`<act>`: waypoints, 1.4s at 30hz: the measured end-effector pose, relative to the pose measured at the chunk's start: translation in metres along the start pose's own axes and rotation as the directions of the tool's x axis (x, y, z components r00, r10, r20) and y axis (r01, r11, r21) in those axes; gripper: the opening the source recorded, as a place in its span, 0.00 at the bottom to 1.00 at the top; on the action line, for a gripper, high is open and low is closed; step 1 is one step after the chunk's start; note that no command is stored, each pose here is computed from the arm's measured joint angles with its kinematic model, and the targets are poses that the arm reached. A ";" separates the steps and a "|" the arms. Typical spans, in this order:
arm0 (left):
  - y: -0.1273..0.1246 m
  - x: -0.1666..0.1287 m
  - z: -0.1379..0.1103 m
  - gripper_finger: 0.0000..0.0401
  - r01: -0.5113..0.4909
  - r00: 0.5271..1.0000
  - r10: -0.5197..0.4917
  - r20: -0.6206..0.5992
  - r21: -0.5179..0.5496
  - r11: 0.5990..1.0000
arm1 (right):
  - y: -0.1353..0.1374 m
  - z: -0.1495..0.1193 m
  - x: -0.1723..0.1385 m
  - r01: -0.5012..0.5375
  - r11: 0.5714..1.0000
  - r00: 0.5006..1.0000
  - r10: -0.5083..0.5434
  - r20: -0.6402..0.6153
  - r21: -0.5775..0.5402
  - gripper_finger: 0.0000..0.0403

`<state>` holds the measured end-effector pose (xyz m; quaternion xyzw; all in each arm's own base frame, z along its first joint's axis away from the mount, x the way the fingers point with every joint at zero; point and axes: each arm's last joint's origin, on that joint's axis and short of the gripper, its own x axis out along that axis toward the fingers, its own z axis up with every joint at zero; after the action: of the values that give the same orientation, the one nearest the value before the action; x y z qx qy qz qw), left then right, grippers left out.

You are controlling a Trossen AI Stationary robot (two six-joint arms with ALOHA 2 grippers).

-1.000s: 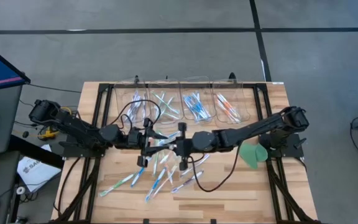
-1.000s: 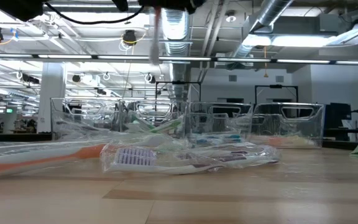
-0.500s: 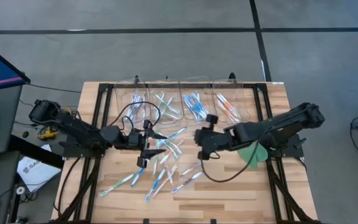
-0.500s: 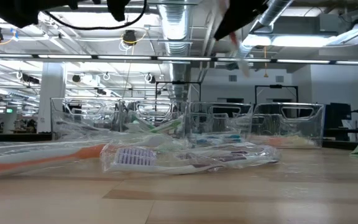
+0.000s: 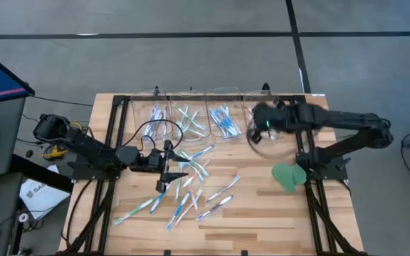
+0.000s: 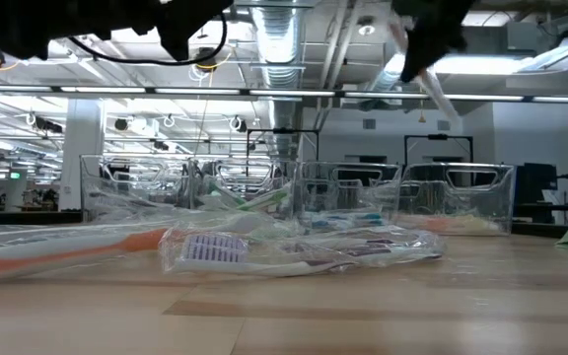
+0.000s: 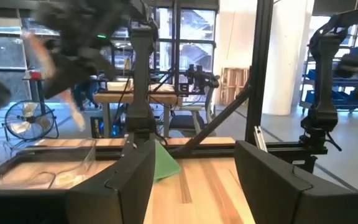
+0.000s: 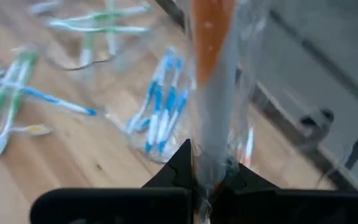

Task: Pick & Place Toothbrushes
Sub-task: Put the orange toothbrush into the right transparent bin, then put the purple toothbrush into the left transparent bin

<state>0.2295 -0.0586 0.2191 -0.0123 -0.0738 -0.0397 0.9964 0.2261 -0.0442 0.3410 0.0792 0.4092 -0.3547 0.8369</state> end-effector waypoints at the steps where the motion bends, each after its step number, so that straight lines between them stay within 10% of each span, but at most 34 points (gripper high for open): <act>1: 0.000 0.000 -0.001 0.53 0.000 1.000 0.000 -0.003 0.000 1.000 | -0.009 0.003 0.006 -0.001 1.000 1.000 0.001 -0.025 0.028 0.01; 10: -0.003 -0.001 -0.001 0.53 0.011 1.000 -0.011 -0.003 -0.002 1.000 | -0.059 0.014 0.094 -0.054 0.988 0.940 0.098 -0.326 0.141 0.02; 23: -0.007 -0.004 0.005 0.53 0.033 0.999 -0.033 0.019 -0.007 0.999 | -0.053 -0.009 0.185 -0.030 0.989 0.777 0.113 -0.619 0.142 0.18; 30: -0.007 -0.004 0.004 0.53 0.033 0.999 -0.033 0.012 0.000 0.999 | -0.052 -0.013 0.182 -0.053 0.994 0.747 0.106 -0.656 0.100 0.27; 42: -0.007 -0.004 0.003 0.53 0.033 0.999 -0.033 0.004 -0.002 0.999 | -0.068 0.007 0.103 -0.013 0.974 0.894 0.112 -0.433 0.225 0.29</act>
<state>0.2247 -0.0655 0.2220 -0.0123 -0.0759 -0.0564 0.9954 0.2279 -0.1516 0.2797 0.2616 0.5451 -0.3424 0.7192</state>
